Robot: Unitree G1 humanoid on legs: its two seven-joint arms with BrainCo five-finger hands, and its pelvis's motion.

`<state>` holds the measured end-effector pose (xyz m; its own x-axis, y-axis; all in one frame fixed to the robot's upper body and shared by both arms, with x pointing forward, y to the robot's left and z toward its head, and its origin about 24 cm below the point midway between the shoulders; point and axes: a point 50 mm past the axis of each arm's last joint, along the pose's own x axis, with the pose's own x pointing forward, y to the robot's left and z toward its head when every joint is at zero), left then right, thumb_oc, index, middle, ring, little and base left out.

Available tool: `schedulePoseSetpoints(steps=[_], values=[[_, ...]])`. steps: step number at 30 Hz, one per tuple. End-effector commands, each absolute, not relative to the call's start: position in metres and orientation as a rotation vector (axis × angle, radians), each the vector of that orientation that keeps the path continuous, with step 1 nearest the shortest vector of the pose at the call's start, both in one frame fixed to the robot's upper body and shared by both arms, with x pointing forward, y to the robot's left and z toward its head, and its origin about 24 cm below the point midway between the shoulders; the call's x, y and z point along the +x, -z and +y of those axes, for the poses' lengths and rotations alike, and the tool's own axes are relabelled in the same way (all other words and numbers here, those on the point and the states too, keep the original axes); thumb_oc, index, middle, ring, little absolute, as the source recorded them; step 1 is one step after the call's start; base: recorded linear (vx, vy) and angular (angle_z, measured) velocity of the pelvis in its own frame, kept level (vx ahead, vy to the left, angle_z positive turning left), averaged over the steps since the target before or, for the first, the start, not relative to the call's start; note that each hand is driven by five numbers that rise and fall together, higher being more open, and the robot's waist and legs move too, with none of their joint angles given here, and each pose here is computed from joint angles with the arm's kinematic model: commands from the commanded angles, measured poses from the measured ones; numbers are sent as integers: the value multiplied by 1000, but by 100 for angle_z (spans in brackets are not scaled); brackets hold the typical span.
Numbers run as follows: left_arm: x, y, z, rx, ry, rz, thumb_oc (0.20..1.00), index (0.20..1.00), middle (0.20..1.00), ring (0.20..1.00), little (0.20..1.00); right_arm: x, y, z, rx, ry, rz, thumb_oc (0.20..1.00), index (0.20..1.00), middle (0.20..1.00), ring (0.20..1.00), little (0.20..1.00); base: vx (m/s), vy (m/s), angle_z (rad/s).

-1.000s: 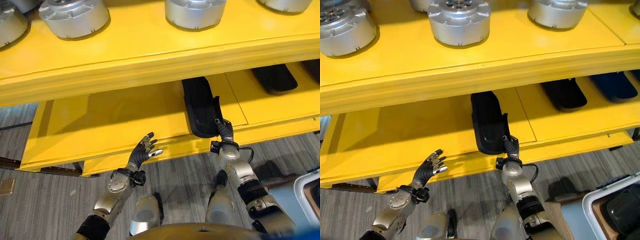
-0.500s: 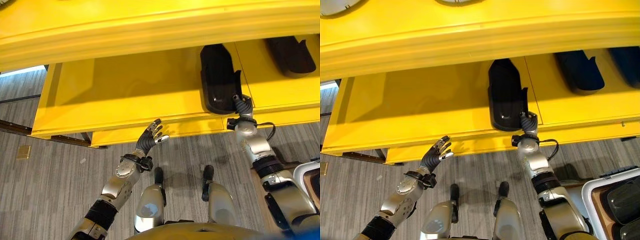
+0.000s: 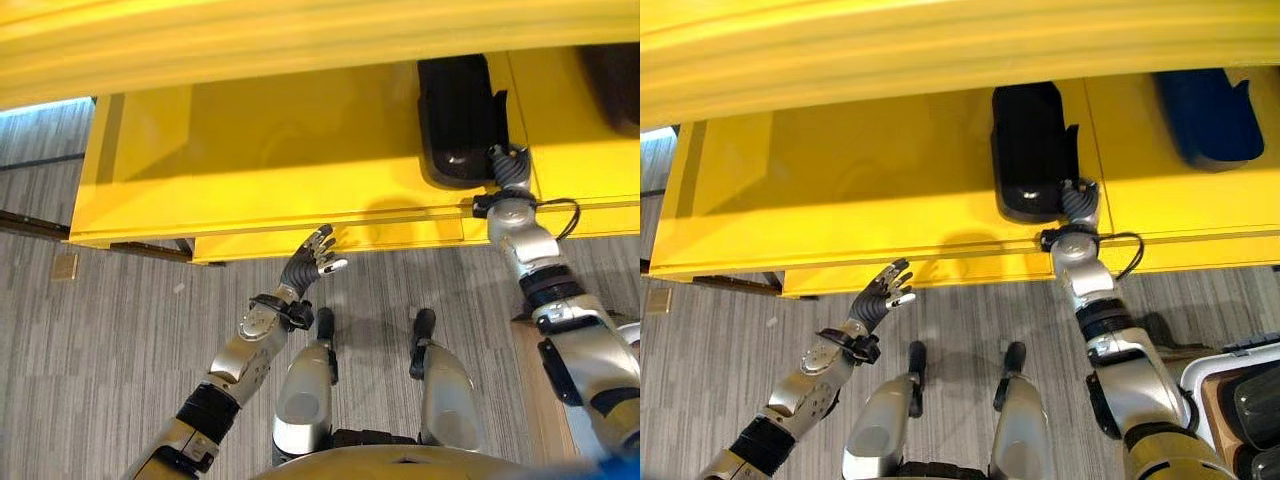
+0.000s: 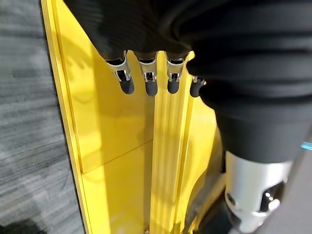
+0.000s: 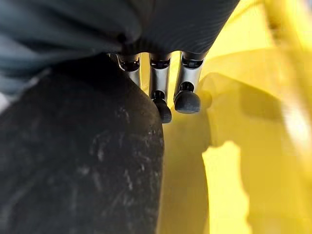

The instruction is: Move parts from the plastic box to the shelf.

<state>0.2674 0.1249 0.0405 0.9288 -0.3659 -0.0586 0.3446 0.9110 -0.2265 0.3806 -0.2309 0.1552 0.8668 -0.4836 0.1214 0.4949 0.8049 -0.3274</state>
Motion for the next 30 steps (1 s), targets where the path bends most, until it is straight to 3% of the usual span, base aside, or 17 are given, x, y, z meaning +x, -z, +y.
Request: schedulePoseSetpoints(steps=[1,20,30], values=[[257,-59,119,-253,417,1,1000,1000,1000,1000,1000,388,-215,-237,-382,569,-230,200,200,200,200,200,-84,-16,11],[245,-67,95,-234,658,-7,1000,1000,1000,1000,1000,393,-269,-254,-396,689,-312,200,200,200,200,200,-30,-5,3],[250,-71,99,-120,618,-43,1000,1000,1000,1000,1000,388,-309,-259,-464,764,-421,200,200,200,200,200,5,24,-1]])
